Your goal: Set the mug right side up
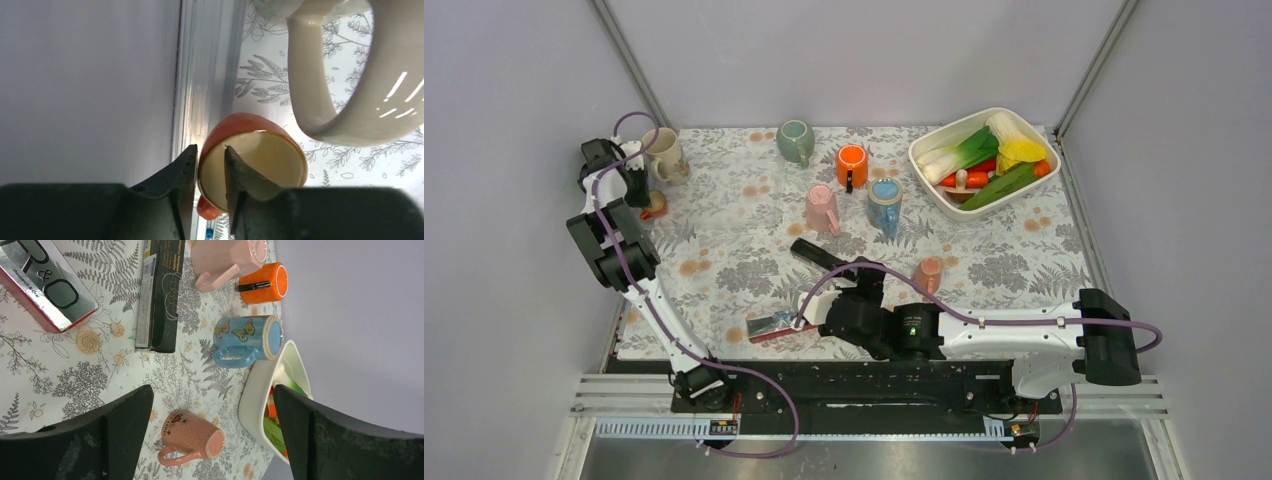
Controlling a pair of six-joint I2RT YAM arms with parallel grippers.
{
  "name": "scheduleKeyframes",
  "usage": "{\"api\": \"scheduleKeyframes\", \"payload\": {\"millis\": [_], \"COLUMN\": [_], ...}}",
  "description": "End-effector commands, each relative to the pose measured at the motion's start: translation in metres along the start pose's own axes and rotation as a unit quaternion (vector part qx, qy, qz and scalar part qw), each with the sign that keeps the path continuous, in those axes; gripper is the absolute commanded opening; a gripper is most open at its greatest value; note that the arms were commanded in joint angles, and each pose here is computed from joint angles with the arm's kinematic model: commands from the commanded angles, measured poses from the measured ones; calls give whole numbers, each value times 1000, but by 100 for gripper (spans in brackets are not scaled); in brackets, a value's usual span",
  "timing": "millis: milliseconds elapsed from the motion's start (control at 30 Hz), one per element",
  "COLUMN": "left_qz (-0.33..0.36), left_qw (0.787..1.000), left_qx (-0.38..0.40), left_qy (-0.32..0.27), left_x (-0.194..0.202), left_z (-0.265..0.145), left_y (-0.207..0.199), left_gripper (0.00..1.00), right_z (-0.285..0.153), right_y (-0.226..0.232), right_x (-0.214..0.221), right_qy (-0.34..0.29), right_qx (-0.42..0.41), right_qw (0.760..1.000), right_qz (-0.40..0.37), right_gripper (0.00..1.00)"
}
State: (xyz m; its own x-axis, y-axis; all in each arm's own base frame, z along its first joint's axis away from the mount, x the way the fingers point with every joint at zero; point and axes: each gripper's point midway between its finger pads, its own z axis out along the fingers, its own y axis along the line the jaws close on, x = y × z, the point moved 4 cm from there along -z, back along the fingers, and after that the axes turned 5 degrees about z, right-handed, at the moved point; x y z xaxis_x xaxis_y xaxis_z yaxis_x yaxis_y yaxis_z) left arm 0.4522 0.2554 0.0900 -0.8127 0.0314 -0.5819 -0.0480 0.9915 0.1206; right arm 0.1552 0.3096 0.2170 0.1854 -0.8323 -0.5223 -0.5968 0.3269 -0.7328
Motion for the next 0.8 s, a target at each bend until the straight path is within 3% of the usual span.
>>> {"api": "scheduleKeyframes", "payload": {"millis": [0,233,567,767], "left_qz": [4,9,18,29], "left_qw": [1000,999,996,994], "left_qx": [-5,-8,-7,9], "left_qy": [-27,-52,-89,-103], "left_x": [-18,-30,-45,-46], "left_z": [-6,-26,-63,-86], "left_y": [8,7,1,-18], "left_gripper": [34,44,72,75], "right_z": [-9,-11,-15,-18], "right_y": [-11,-8,-7,-8], "right_x": [-12,-13,-16,-17], "right_qy": [-17,-21,-16,-21], "right_qx": [8,1,-6,-8], "right_qw": [1000,1000,1000,999], "right_qz": [15,15,14,30], "right_gripper": [99,99,100,99]}}
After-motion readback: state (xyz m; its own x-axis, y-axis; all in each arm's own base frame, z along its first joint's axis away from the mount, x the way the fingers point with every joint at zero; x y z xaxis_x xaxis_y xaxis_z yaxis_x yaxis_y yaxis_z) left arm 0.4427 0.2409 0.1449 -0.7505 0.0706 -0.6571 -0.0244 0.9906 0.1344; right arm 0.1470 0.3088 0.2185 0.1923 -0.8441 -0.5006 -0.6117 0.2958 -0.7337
